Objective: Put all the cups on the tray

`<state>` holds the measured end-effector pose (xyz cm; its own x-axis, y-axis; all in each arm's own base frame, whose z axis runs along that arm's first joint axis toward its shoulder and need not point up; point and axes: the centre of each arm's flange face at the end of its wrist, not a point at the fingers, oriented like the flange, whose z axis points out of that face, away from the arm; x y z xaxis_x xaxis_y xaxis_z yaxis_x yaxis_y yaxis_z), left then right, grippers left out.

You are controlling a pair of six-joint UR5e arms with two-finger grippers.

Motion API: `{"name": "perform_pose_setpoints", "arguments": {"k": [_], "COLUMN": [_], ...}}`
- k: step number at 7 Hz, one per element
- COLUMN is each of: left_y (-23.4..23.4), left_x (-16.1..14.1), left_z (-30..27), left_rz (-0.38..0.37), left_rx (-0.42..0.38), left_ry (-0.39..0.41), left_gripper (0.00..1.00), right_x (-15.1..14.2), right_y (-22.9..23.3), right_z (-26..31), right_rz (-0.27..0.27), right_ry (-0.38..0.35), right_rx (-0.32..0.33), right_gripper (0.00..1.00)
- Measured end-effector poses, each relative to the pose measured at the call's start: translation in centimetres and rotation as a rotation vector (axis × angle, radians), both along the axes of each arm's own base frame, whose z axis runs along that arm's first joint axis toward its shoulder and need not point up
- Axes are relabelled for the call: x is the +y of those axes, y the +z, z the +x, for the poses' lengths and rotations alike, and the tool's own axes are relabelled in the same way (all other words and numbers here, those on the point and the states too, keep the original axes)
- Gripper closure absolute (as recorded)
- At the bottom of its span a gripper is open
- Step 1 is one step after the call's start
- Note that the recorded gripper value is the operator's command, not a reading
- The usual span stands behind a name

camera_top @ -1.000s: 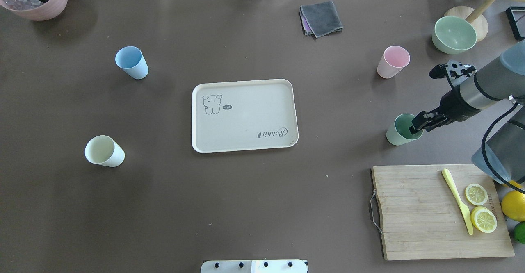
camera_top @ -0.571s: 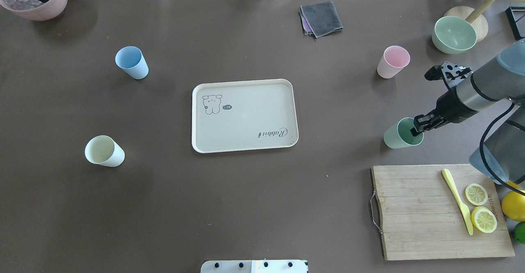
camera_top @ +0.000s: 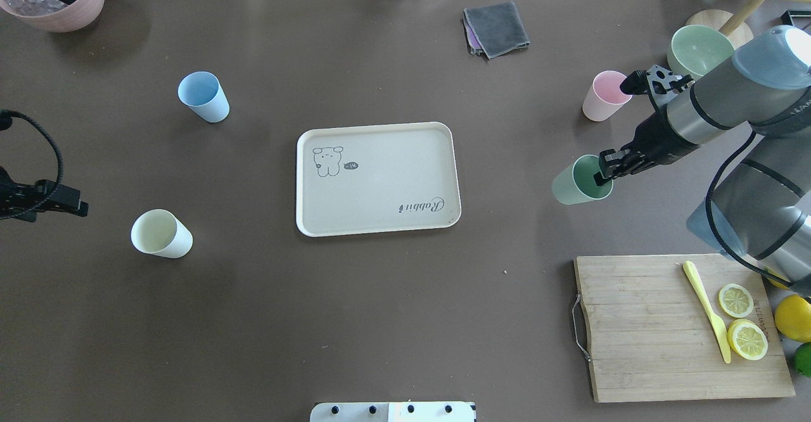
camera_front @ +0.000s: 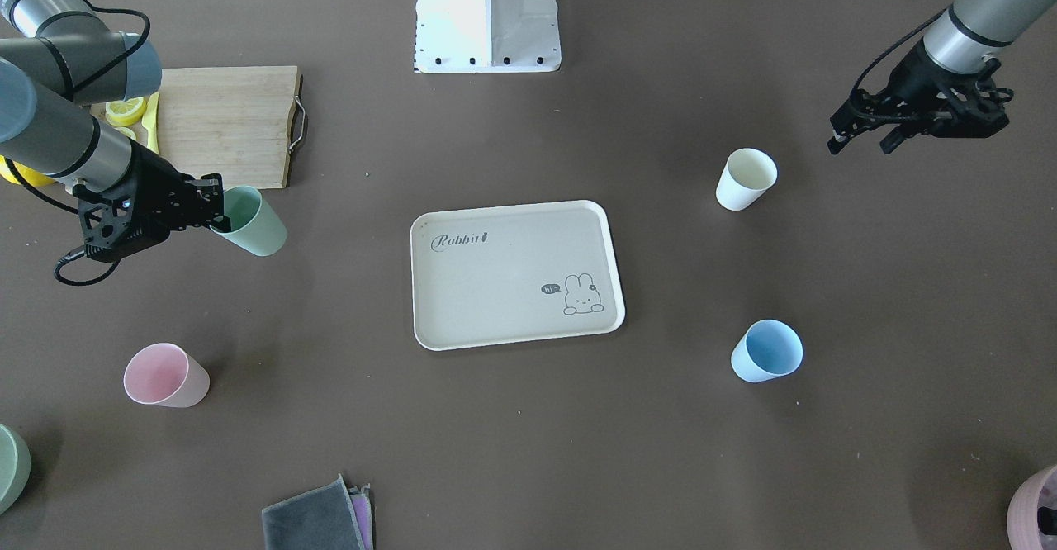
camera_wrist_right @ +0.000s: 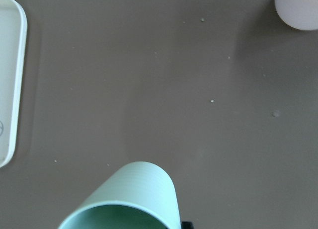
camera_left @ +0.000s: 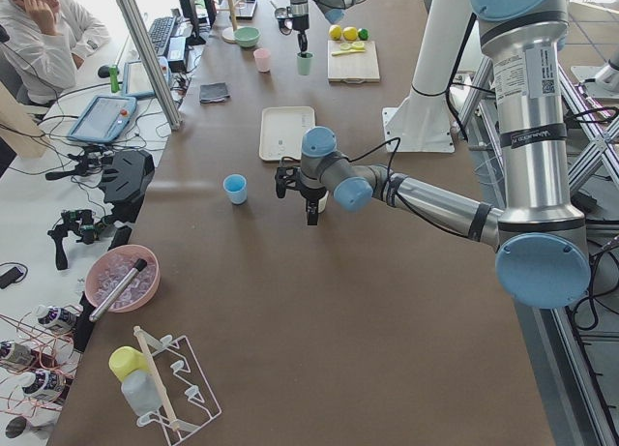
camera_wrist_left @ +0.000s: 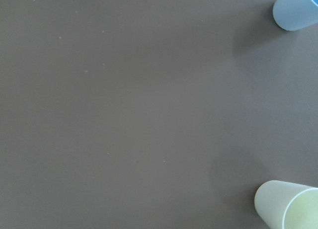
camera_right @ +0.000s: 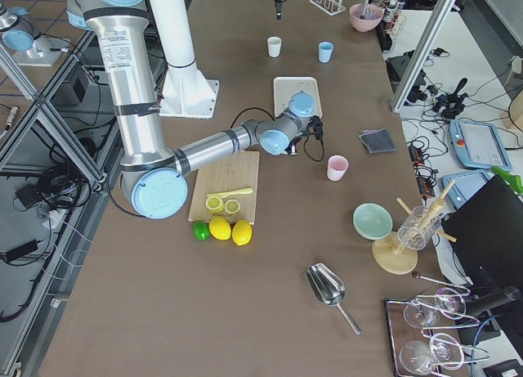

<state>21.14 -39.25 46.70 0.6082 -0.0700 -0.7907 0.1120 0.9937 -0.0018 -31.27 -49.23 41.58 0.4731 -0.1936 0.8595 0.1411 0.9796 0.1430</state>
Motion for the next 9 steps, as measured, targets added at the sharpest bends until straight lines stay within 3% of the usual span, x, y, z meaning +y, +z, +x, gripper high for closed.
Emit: {"name": "perform_pose_setpoints", "arguments": {"k": [2, 4, 5, 7, 8, 9], "left_y": [-1.4, -1.5, -1.3, -0.7, -0.6, -0.9], "left_x": [0.6, 0.0, -0.1, 0.0, 0.0, -0.1], "left_z": [4.7, 7.9, 8.7, 9.4, 9.6, 9.8], "left_rz": [-0.007, -0.012, -0.018, -0.027, -0.032, -0.036], "left_rx": [0.005, -0.003, -0.007, -0.016, -0.018, -0.012], "left_ry": [0.006, 0.007, 0.01, 0.017, 0.018, 0.014], "left_gripper": [0.13, 0.35, 0.4, 0.88, 1.0, 1.0], "right_x": [-0.3, -0.5, -0.5, 0.2, 0.7, 1.2], "right_y": [-2.3, -4.4, -5.7, -8.1, -9.3, -10.0], "right_z": [-1.4, -2.2, -2.9, -5.7, -7.5, -8.7], "right_rz": [-0.03, -0.054, -0.074, -0.095, -0.103, -0.105], "right_ry": [0.024, 0.046, 0.056, 0.072, 0.085, 0.093], "right_rx": [-0.016, -0.036, -0.048, -0.056, -0.056, -0.054], "right_gripper": [1.0, 1.0, 1.0, 1.0, 1.0, 1.0]}}
